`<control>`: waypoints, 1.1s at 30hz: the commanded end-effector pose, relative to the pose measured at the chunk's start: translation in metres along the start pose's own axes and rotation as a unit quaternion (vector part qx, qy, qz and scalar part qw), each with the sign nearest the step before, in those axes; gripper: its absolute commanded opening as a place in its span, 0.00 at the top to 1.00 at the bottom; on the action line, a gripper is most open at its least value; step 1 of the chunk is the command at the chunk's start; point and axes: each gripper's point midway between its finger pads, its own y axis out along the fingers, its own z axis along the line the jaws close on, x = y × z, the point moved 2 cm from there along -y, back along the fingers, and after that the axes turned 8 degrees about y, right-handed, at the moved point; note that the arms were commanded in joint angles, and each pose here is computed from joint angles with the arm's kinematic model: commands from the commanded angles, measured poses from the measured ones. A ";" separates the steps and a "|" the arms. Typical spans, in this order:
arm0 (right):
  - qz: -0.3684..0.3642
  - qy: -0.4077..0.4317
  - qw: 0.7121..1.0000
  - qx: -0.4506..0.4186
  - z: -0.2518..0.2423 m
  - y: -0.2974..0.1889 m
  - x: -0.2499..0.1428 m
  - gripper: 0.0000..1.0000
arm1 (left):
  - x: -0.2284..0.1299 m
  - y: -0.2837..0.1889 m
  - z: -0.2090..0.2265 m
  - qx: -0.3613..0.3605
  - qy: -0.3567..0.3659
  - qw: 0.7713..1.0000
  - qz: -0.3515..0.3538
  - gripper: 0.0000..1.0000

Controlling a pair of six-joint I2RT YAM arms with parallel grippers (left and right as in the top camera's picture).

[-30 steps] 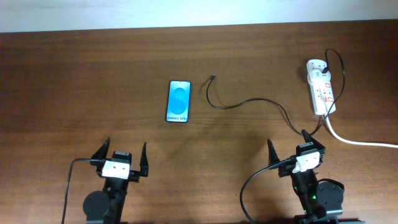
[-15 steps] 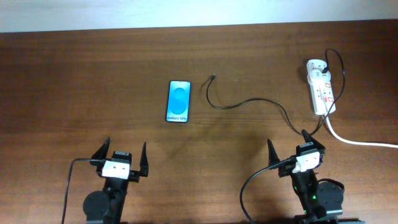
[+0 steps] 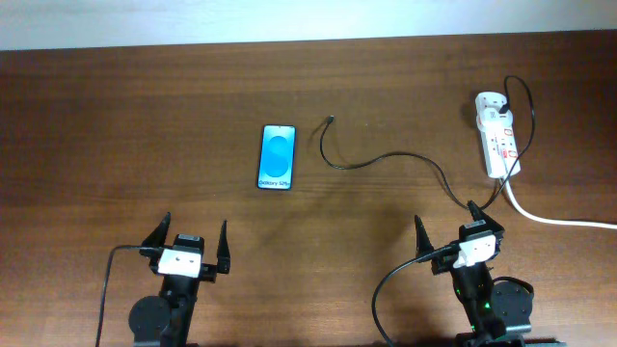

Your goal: Plug charger to phone and switch on socket

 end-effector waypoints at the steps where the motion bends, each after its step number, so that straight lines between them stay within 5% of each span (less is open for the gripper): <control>1: 0.002 0.005 1.000 0.002 0.001 0.000 -0.002 0.02 | 0.001 0.000 0.004 0.012 0.009 1.000 -0.002 0.01; 33: 0.002 0.005 1.000 0.002 0.001 0.000 -0.002 0.01 | -0.001 0.000 0.004 0.014 0.008 1.000 0.003 0.01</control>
